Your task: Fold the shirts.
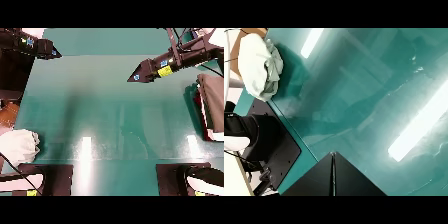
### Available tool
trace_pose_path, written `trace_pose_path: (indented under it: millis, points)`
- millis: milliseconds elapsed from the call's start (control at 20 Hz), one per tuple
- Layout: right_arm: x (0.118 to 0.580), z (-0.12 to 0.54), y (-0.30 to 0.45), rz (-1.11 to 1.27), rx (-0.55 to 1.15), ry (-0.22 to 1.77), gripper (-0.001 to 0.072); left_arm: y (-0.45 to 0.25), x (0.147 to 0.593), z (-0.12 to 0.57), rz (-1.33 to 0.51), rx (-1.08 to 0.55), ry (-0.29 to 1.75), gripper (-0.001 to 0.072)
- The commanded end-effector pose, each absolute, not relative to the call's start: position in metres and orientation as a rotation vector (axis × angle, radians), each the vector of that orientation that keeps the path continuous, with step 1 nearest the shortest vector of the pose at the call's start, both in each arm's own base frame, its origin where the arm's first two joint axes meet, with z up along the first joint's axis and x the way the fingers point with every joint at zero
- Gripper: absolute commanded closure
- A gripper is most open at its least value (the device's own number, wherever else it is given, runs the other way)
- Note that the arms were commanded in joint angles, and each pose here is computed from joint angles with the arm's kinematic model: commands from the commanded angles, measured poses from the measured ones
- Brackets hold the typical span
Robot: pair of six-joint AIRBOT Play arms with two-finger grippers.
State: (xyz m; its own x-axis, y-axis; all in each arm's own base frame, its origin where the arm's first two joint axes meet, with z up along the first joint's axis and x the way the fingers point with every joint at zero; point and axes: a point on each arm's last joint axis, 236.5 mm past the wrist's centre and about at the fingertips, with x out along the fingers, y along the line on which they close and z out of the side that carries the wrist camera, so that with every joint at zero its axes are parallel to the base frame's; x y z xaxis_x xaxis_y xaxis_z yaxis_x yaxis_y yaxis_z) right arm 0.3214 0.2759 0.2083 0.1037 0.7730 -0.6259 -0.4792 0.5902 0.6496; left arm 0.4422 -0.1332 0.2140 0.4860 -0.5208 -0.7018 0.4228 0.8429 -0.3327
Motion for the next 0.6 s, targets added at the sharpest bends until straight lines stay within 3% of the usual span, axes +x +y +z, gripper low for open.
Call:
trace_pose_path:
  millis: [0,200,400,550]
  points:
    - [0.317,0.207,0.275,0.953,0.307,1.149,0.0691,-0.133,0.443,0.214,-0.575,-0.121,0.894,0.0682]
    - [0.310,0.204,0.273,0.963,0.293,1.178,0.0691,-0.131,0.441,0.220,-0.559,-0.142,0.889,0.0684]
    - [0.310,0.204,0.272,0.973,0.276,1.170,0.0691,-0.096,0.380,0.222,-0.459,0.000,1.014,0.0685]
    - [0.310,0.204,0.272,0.997,0.241,1.145,0.0691,-0.039,0.331,0.206,-0.228,0.096,1.100,0.0683]
